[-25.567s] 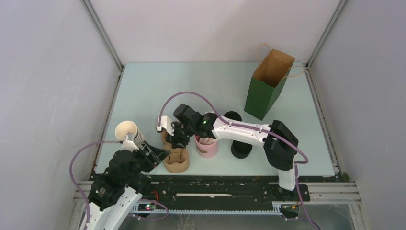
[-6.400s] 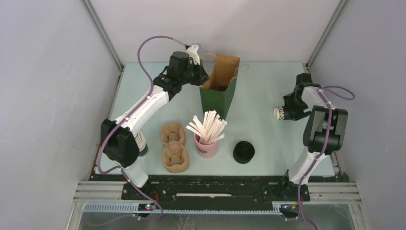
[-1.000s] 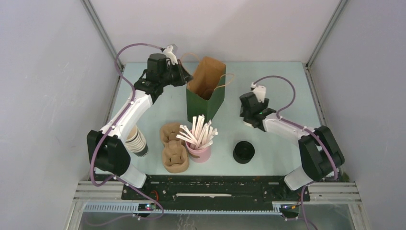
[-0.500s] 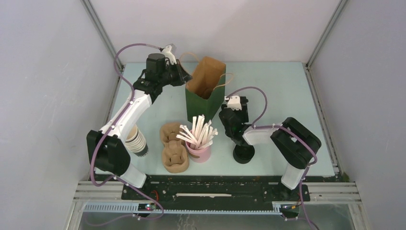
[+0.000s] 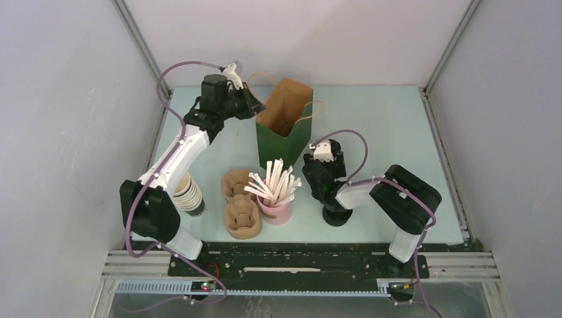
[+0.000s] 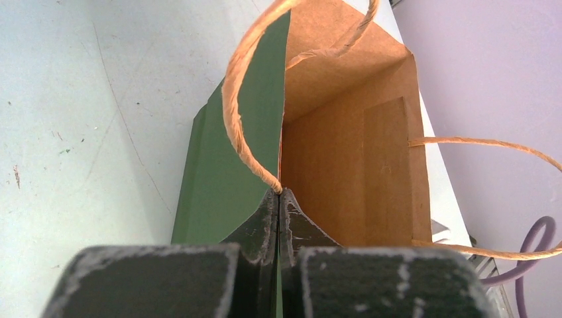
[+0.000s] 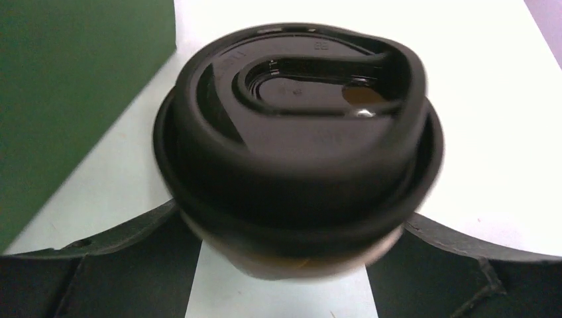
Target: Pack the takeout coffee
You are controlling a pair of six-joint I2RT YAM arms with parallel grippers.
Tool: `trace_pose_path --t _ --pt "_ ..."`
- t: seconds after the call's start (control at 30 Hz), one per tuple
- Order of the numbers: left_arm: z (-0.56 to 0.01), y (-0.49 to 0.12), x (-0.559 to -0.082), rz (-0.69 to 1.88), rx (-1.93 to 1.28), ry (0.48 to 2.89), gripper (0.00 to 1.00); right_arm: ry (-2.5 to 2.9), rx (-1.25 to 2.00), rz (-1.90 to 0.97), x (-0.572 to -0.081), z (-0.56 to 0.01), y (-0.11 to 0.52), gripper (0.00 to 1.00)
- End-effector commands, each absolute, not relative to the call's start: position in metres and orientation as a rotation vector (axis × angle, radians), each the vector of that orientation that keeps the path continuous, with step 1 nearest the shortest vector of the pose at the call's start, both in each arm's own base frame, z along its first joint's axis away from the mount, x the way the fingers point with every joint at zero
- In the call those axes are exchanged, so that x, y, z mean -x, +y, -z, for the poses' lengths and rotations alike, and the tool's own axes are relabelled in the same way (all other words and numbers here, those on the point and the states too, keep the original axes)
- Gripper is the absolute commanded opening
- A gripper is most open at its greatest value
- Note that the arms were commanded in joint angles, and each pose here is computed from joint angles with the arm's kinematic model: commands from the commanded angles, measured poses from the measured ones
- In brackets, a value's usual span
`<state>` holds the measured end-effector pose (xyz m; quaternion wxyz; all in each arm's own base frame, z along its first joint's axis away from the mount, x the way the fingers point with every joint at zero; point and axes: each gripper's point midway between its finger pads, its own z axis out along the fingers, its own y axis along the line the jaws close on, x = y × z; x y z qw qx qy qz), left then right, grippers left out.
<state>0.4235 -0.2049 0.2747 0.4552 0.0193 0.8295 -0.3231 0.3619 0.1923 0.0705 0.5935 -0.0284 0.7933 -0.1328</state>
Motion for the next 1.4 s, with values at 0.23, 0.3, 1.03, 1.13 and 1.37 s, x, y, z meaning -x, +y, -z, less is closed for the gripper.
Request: trace_pose_path --t 0.23,0.3,1.03,1.13,1.37 --pt "-0.279 -0.203 -0.419 0.811 -0.044 2.031 0.0 1.855 0.066 0.33 -0.335 -0.072 0.184 1.0" --pt "-0.279 -0.203 -0.419 0.811 -0.045 2.031 0.0 1.878 0.066 0.329 -0.331 -0.072 0.181 1.0" --pt "-0.276 -0.202 -0.42 0.799 -0.059 2.035 0.0 2.107 -0.089 0.109 -0.257 -0.11 0.142 1.0" --pt "-0.276 -0.203 -0.419 0.806 -0.066 2.037 0.0 2.149 -0.093 0.029 -0.248 -0.122 0.141 1.0" --pt "-0.279 -0.206 -0.418 0.806 -0.106 2.035 0.0 2.157 -0.103 -0.392 -0.249 -0.189 0.158 1.0"
